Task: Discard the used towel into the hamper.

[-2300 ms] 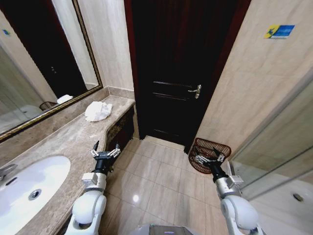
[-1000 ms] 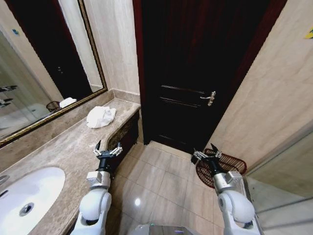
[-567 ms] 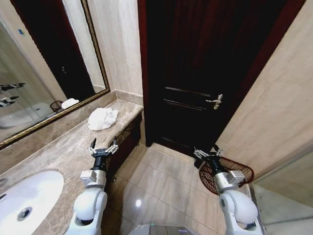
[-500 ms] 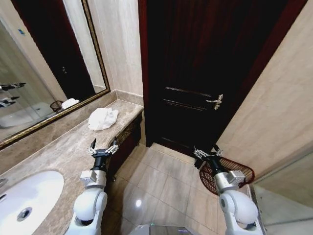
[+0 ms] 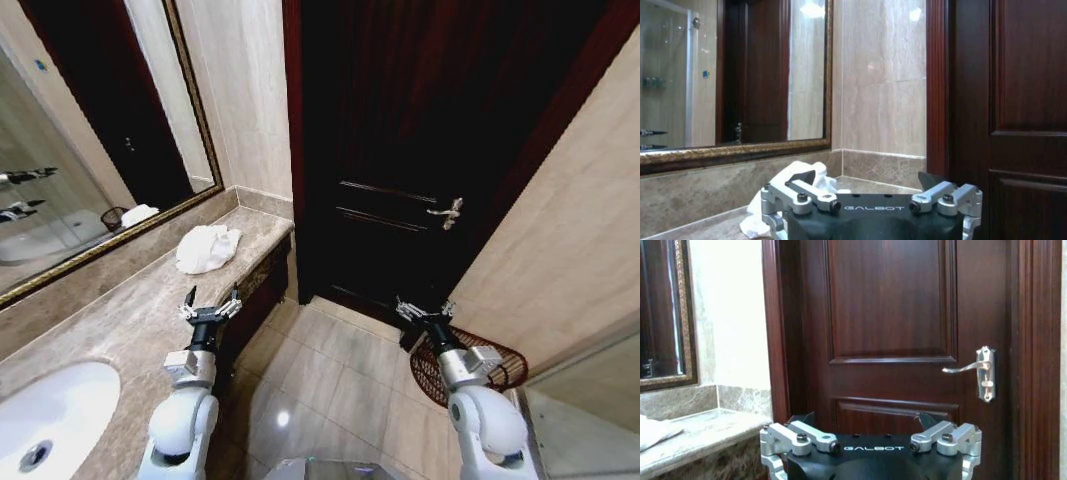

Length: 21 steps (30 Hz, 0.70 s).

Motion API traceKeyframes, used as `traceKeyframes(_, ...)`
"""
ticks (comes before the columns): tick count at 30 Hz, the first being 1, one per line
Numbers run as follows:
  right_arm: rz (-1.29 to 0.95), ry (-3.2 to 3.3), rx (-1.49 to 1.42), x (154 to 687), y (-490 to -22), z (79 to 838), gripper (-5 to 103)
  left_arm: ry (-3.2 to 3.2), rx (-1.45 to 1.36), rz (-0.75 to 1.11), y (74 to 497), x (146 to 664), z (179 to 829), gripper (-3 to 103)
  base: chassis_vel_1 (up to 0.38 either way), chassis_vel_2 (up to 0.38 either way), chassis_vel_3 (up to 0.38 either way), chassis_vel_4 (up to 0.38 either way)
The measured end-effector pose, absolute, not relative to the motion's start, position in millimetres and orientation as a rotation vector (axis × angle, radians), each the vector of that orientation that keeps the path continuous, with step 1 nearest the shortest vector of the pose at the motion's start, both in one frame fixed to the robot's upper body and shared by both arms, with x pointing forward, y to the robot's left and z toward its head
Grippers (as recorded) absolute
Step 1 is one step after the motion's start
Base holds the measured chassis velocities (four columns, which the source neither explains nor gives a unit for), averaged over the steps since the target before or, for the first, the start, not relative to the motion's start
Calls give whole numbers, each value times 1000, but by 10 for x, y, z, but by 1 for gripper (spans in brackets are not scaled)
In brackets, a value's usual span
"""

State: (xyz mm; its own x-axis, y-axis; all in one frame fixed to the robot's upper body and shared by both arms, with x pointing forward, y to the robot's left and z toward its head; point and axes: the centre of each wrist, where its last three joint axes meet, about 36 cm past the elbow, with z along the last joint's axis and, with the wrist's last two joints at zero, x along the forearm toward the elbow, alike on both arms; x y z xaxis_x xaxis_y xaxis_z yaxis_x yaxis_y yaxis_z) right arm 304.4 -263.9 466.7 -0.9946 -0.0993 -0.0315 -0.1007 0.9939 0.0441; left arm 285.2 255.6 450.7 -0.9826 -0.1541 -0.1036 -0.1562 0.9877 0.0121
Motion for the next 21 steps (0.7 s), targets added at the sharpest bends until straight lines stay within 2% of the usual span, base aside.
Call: traceKeyframes(21, 69, 3104, -158, 3051, -2614, 4737, 100, 3041, -241, 26, 2559, 2832, 4485, 100, -59, 60, 62, -66)
